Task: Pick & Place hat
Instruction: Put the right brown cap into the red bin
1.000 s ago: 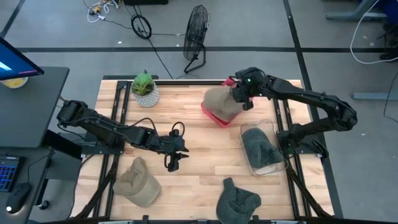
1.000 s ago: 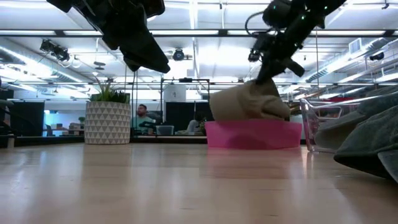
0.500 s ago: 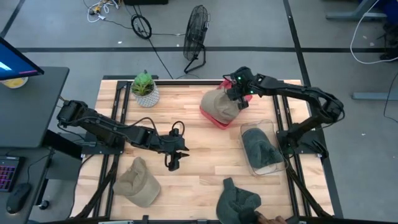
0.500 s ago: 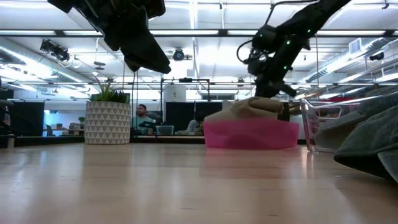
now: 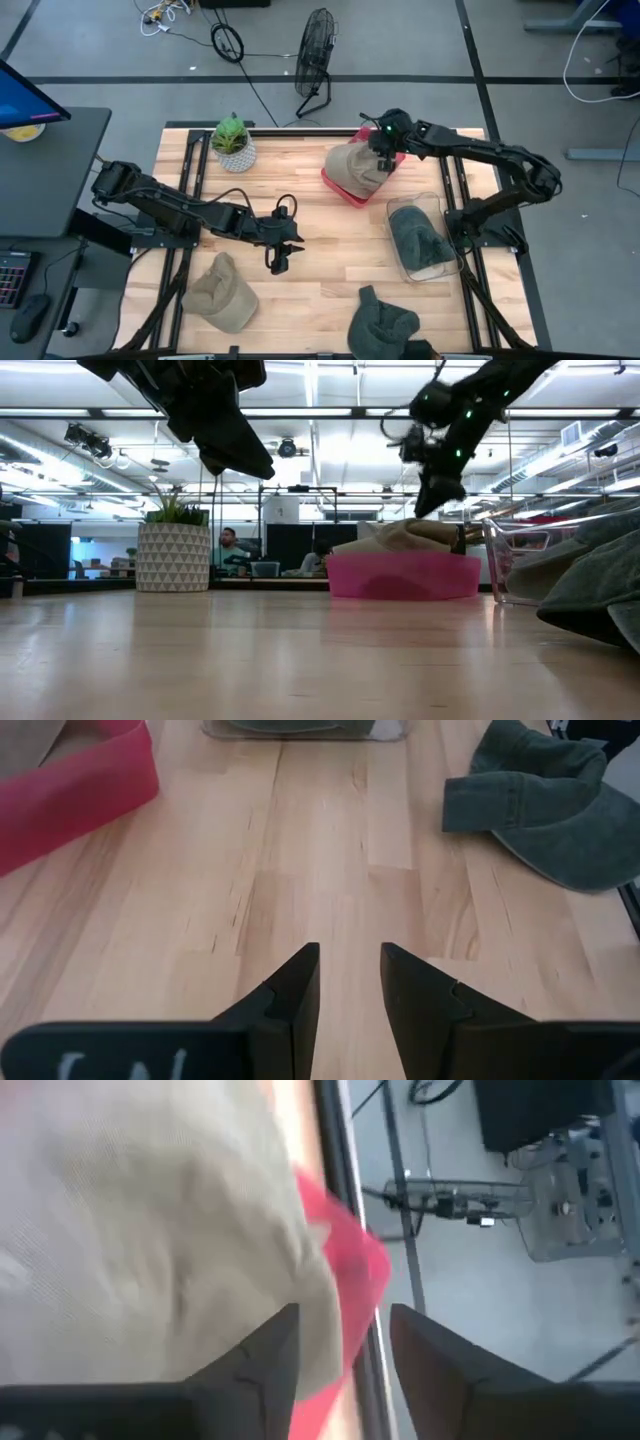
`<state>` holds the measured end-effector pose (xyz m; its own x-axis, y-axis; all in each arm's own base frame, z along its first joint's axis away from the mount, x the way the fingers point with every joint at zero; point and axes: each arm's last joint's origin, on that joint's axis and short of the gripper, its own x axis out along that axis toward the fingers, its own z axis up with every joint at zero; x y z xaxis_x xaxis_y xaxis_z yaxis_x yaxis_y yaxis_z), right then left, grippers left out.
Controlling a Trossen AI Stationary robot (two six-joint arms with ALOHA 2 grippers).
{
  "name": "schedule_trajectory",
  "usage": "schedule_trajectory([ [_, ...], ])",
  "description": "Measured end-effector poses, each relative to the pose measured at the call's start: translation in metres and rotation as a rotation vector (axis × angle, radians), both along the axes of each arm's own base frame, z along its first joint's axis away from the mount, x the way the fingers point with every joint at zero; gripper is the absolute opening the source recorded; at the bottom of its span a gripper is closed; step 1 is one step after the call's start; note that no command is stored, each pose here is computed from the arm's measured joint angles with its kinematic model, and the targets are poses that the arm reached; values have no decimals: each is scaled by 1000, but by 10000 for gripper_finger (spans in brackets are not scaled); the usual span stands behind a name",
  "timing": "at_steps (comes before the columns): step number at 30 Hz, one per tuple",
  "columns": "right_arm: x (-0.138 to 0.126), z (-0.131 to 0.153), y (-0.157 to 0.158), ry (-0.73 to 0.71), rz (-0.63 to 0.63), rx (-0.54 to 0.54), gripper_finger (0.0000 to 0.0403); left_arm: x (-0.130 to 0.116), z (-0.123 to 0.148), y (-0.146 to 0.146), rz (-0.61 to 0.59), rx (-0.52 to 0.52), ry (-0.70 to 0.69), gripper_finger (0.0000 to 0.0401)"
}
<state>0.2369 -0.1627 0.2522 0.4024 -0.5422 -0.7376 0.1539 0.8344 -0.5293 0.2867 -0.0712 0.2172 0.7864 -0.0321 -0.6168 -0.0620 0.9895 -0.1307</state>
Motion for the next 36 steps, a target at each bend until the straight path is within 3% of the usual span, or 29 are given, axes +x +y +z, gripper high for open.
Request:
schedule_trajectory([
  [3,0,16,17,-171,-96,65,170,0,0,0,0,0,0,112],
  [6,1,28,35,-374,-184,251,171,0,0,0,0,0,0,112],
  [9,7,29,47,-473,-257,386,168,0,0,0,-1,1,-2,112],
  [17,43,-21,67,-300,-336,294,167,0,0,2,28,56,-8,112],
  [25,66,-63,66,-238,-393,309,163,0,0,2,28,58,-5,112],
  [28,68,-68,65,-203,-369,297,133,0,0,2,29,58,-4,112],
  [33,65,-64,67,-139,-287,262,22,0,0,2,29,59,-3,112],
  [36,59,-51,70,-77,-230,247,23,0,0,2,29,58,-2,112],
])
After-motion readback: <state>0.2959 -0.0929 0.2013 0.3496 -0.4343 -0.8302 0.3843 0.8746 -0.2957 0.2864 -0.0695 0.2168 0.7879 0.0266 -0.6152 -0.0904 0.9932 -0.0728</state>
